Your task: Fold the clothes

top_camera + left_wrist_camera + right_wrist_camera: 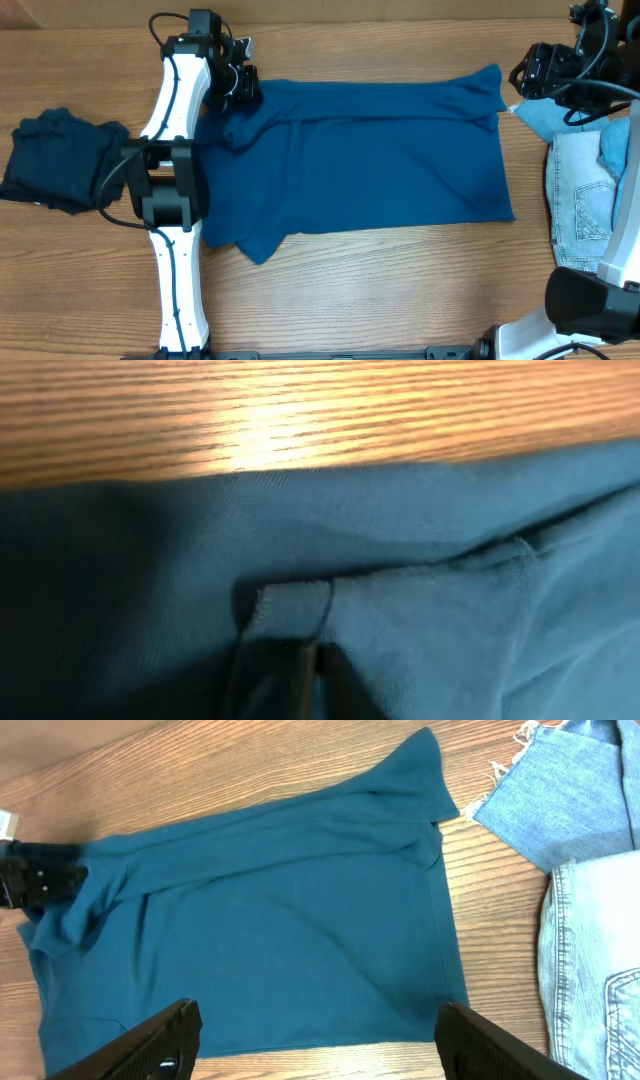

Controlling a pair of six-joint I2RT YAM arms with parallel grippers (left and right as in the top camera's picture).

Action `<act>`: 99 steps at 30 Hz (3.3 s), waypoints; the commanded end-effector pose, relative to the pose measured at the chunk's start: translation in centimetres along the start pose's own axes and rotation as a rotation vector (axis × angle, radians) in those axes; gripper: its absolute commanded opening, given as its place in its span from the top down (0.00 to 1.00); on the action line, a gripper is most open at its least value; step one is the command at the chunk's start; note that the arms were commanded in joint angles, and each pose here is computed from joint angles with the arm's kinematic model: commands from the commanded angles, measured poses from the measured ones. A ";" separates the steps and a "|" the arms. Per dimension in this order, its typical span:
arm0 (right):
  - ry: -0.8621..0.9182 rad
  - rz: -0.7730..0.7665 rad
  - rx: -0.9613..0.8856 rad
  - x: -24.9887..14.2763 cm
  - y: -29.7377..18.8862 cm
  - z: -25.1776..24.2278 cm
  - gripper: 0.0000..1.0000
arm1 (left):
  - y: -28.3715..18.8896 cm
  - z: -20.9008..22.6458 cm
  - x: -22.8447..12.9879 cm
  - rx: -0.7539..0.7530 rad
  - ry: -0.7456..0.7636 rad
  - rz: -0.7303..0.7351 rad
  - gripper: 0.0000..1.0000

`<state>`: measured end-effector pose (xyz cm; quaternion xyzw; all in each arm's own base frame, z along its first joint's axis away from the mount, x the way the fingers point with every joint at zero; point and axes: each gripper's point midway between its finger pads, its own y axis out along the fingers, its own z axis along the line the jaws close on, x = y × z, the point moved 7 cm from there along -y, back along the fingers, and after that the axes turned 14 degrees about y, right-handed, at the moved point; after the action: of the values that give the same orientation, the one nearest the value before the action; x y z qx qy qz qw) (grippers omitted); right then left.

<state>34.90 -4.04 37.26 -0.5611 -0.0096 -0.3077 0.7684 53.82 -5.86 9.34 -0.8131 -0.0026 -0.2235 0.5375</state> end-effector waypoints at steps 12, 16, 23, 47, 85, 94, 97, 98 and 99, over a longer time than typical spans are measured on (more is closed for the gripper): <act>-0.007 0.004 -0.011 0.0 0.2 -0.1 0.21 | -7.2 -2.6 1.6 0.076 0.045 -0.058 0.76; -0.007 0.003 -0.011 0.0 0.2 -0.1 0.21 | -5.5 -0.7 1.7 0.101 0.034 -0.066 0.43; -0.007 0.003 -0.011 0.0 0.2 -0.1 0.21 | -2.2 0.2 1.5 0.083 0.035 -0.051 0.42; -0.006 0.007 -0.012 -0.1 0.2 -0.1 0.21 | 1.6 -0.6 0.7 0.056 0.051 0.001 0.69; -0.009 -0.001 -0.010 0.1 0.2 -0.1 0.21 | -6.4 -12.4 -3.2 -0.091 0.049 0.350 0.84; -0.010 -0.005 -0.009 0.1 0.2 0.0 0.21 | -15.4 -12.8 -2.8 0.201 0.091 0.231 0.80; -0.010 -0.004 -0.009 0.1 0.2 0.0 0.21 | -20.9 -13.5 -2.8 0.345 0.125 0.118 0.67; -0.010 -0.004 -0.009 0.1 0.2 0.0 0.21 | -21.8 -13.6 -3.0 0.368 0.127 0.111 0.67; -0.010 -0.004 -0.009 0.1 0.2 0.0 0.21 | -22.6 -13.7 -3.3 0.393 0.128 0.107 0.67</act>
<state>34.91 -4.05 37.25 -0.5610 -0.0095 -0.3078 0.7684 42.05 -9.62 27.81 -0.7265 0.0819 -0.2159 0.6472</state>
